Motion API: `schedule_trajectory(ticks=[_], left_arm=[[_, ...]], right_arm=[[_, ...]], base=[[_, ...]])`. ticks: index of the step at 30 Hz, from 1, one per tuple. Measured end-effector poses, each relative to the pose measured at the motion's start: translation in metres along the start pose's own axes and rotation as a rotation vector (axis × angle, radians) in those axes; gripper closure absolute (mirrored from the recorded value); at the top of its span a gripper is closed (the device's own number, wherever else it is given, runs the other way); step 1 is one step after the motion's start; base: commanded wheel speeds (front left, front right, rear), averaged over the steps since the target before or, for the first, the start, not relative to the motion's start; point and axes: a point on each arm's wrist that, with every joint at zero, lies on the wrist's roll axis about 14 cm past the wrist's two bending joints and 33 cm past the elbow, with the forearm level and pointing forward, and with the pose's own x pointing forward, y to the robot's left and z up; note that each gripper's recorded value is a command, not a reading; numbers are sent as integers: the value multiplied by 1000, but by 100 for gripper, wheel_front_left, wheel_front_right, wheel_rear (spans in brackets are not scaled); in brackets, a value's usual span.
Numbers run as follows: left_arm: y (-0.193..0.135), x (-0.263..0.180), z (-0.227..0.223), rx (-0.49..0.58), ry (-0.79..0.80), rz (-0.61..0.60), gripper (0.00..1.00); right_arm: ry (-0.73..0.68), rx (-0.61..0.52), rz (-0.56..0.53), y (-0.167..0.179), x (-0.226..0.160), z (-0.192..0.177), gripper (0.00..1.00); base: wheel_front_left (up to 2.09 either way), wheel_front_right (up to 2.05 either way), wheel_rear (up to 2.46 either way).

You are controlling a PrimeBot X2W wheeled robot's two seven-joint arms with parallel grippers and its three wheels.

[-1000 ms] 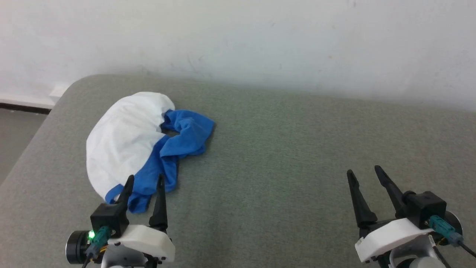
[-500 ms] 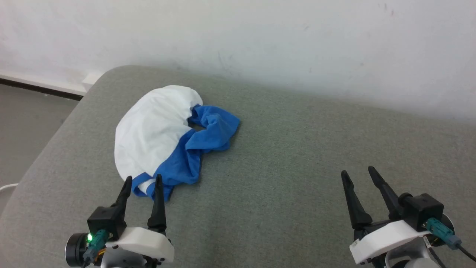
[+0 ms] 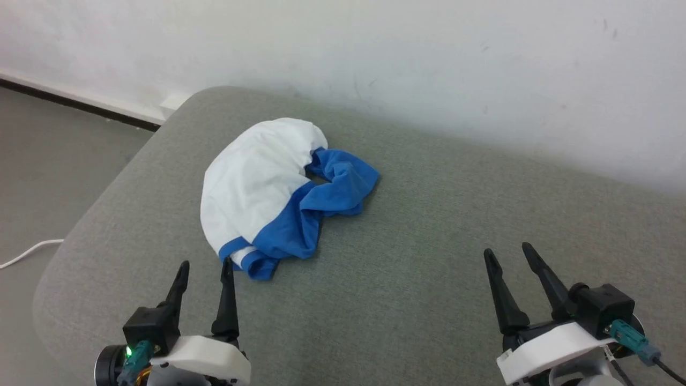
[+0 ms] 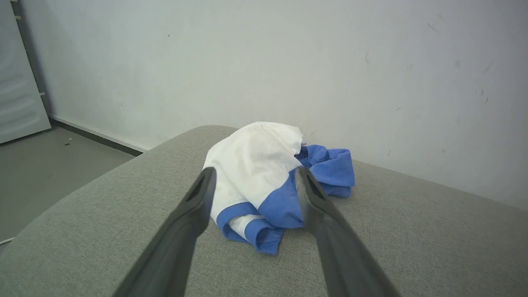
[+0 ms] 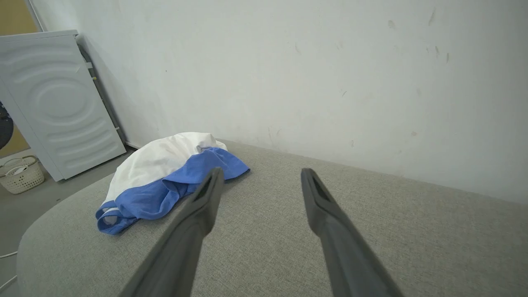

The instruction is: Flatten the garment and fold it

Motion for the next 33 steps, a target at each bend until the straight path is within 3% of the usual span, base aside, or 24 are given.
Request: schedule_trajectory(ticks=[33], left_arm=[[45,-30,2,-41,-41,170,0]], right_arm=[[0,102,143,47,20,-14,0]], base=[[0,0,0]])
